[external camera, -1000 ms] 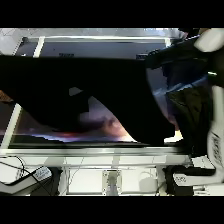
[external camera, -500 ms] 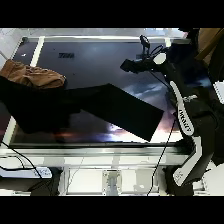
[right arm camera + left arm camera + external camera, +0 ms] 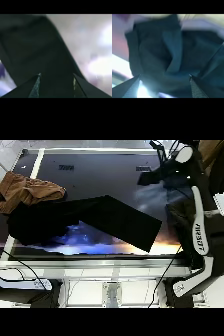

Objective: Fold the clothes and pants, and hang the long-sleeved shirts on hangers.

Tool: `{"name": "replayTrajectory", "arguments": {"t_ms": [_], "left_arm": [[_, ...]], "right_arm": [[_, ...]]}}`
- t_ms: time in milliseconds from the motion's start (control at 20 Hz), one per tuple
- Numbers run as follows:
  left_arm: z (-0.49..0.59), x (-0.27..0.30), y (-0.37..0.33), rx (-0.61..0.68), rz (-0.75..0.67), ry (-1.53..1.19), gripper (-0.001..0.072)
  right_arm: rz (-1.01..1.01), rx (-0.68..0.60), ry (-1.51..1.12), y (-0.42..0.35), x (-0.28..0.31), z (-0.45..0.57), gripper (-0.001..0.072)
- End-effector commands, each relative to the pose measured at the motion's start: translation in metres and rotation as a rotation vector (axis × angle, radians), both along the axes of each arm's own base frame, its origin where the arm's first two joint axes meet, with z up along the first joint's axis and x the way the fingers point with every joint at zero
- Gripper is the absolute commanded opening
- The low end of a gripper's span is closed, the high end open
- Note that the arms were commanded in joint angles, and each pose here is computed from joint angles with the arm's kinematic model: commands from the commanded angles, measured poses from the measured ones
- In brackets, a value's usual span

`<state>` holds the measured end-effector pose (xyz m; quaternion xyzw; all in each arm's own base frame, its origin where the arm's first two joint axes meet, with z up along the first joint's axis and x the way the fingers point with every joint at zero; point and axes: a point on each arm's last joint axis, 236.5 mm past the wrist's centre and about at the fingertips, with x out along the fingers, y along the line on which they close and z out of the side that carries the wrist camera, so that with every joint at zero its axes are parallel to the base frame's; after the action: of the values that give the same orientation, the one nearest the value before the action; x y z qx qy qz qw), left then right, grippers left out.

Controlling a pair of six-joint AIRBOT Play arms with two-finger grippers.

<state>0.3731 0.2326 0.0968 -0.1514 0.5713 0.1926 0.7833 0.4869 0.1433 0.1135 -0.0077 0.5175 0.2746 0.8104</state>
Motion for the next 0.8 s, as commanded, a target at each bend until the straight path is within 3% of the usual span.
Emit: {"name": "replayTrajectory", "arguments": {"t_ms": [0,150,250,450,750], "left_arm": [[-0.079,-0.063,-0.018,-0.109,-0.001,0.216,0.0714],[-0.147,-0.126,-0.033,-0.145,0.087,0.237,0.0714],[-0.168,-0.145,-0.031,-0.129,0.237,0.122,0.0714],[-0.144,-0.122,-0.014,-0.136,0.493,-0.292,0.0712],[-0.152,-0.096,-0.007,-0.250,0.638,-0.409,0.0713]], "right_arm": [[0.009,-0.095,0.125,-0.033,-0.060,0.010,0.0381],[0.002,-0.073,0.142,-0.026,-0.091,0.020,0.0379],[0.024,-0.062,0.118,-0.012,-0.101,0.031,0.0380],[0.069,-0.045,0.029,0.017,-0.099,0.046,0.0380],[0.105,-0.038,0.003,0.036,-0.101,0.048,0.0380]]}}
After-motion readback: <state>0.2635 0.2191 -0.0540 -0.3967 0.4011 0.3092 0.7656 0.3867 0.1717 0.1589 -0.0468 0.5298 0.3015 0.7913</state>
